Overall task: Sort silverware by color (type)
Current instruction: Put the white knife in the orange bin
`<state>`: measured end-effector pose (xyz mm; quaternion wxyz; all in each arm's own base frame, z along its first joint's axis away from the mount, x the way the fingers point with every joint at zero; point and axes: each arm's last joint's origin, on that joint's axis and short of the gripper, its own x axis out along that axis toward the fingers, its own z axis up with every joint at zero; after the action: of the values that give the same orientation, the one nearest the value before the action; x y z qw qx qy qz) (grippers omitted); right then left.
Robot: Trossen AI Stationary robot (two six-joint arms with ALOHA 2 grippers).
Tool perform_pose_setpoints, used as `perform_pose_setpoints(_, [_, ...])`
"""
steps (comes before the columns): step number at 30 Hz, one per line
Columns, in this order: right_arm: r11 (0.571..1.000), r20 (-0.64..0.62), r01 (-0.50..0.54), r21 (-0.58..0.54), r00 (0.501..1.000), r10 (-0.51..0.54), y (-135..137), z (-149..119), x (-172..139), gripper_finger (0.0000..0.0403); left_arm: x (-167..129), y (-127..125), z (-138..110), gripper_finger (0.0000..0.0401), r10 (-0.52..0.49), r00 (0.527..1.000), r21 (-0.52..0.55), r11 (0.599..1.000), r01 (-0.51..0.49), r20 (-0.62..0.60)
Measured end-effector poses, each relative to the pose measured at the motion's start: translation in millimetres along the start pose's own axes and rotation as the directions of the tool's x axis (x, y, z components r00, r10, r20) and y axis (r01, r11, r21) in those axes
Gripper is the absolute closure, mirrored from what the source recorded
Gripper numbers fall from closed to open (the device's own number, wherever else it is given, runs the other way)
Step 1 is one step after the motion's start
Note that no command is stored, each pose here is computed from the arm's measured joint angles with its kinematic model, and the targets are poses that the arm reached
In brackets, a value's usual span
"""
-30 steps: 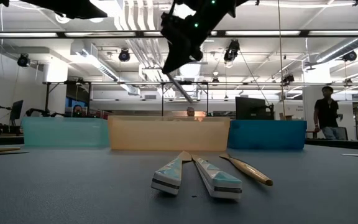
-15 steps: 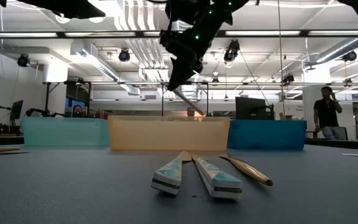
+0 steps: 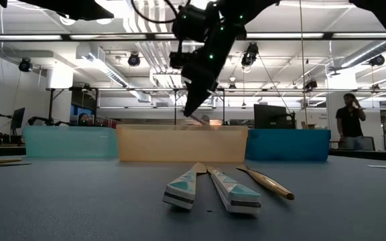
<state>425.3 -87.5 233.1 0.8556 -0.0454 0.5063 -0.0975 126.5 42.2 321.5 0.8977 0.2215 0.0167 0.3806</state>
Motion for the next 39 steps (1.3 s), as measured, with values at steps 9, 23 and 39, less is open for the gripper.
perform_pose_setpoints(9, [0.999, -0.082, -0.029, -0.025, 0.996, 0.026, 4, -8, 22, 0.0385, 1, -1, 0, 0.0361, -0.003, 1.0, 0.011, 1.0, 0.003, -0.004])
perform_pose_setpoints(23, [0.998, -0.113, -0.04, -0.041, 0.993, 0.035, 6, -12, 33, 0.0385, 3, -2, -1, 0.0361, -0.005, 1.0, 0.016, 1.0, 0.005, -0.006])
perform_pose_setpoints(39, [0.998, -0.096, -0.044, -0.045, 0.995, 0.039, 6, -10, 33, 0.0385, 3, -3, -1, 0.0361, -0.005, 1.0, 0.027, 1.0, 0.005, -0.007])
